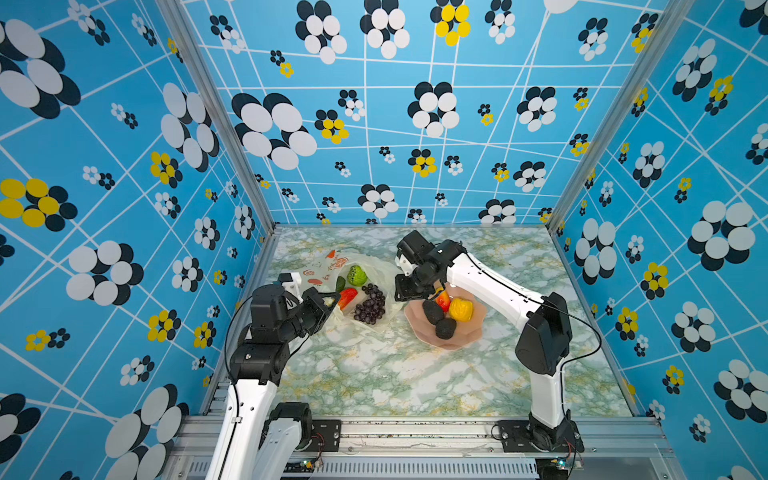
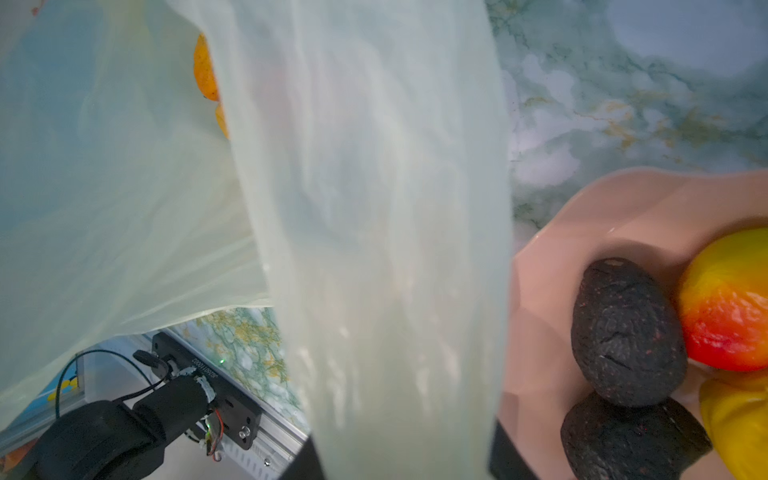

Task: Place the fruits into the plastic bag
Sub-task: 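Move the empty right gripper up and over the pink bowl of fruit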

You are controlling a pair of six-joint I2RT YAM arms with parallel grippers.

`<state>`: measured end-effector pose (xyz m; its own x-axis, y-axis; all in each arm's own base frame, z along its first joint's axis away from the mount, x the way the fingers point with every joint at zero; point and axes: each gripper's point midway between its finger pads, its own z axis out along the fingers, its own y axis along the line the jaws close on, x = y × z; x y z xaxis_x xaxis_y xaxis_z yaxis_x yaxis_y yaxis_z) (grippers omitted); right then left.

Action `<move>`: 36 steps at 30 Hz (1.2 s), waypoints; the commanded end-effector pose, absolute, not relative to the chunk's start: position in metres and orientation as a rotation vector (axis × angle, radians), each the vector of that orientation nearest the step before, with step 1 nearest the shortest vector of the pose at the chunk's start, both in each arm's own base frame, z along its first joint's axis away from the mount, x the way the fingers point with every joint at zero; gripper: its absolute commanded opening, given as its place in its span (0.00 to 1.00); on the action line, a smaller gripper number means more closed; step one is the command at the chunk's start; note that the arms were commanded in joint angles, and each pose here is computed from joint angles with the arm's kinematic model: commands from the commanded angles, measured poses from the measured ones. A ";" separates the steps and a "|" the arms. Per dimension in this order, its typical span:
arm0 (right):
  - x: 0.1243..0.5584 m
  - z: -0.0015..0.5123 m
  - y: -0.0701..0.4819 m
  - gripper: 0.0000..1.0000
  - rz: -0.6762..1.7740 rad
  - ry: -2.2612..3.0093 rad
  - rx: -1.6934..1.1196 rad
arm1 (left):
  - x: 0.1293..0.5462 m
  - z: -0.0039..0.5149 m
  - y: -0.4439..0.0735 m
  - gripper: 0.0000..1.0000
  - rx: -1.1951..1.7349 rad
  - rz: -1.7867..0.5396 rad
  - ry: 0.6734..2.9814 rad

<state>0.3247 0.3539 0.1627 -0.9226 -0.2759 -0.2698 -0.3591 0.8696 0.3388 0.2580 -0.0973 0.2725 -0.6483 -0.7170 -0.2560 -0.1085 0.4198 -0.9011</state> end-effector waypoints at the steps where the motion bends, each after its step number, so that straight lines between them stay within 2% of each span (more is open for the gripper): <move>1: 0.330 0.167 0.361 0.06 0.640 2.829 -0.495 | 0.258 0.273 -0.095 0.00 -0.711 -1.221 2.029; 2: 0.334 0.171 0.358 0.00 0.622 2.826 -0.485 | 0.258 0.275 -0.094 0.00 -0.709 -1.221 2.026; 5: 0.349 0.194 0.346 0.00 0.518 2.757 -0.452 | 0.261 0.280 -0.094 0.00 -0.712 -1.220 2.020; 8: 0.371 0.247 0.342 0.00 0.469 2.634 -0.403 | 0.270 0.294 -0.092 0.00 -0.737 -1.255 2.016; 11: 0.392 0.322 0.349 0.00 0.527 2.428 -0.346 | 0.286 0.332 -0.086 0.00 -0.724 -1.300 1.969; 14: 0.414 0.358 0.354 0.00 0.575 2.281 -0.308 | 0.297 0.365 -0.077 0.00 -0.685 -1.292 1.954; 18: 0.429 0.333 0.351 0.00 0.635 2.356 -0.254 | 0.299 0.371 -0.077 0.00 -0.656 -1.273 1.980; 23: 0.433 0.289 0.340 0.00 0.559 2.467 -0.299 | 0.286 0.331 -0.080 0.00 -0.753 -1.323 1.993; 27: 0.432 0.277 0.331 0.00 0.582 2.518 -0.298 | 0.277 0.312 -0.087 0.00 -0.775 -1.365 2.013; 33: 0.398 0.268 0.330 0.01 0.670 2.624 -0.438 | 0.271 0.312 -0.094 0.00 -0.732 -1.377 2.039; 35: 0.382 0.271 0.328 0.15 0.713 2.647 -0.476 | 0.272 0.312 -0.096 0.00 -0.722 -1.384 2.039; 36: 0.375 0.271 0.326 0.26 0.721 2.655 -0.486 | 0.272 0.313 -0.097 0.00 -0.716 -1.391 2.036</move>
<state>0.4096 0.3318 0.2542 -0.8742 -0.1773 -0.4520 -0.3647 0.8544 0.3702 0.2756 -0.0902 0.3040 -0.6758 -0.7251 -0.1327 -0.1602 0.3201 -0.9337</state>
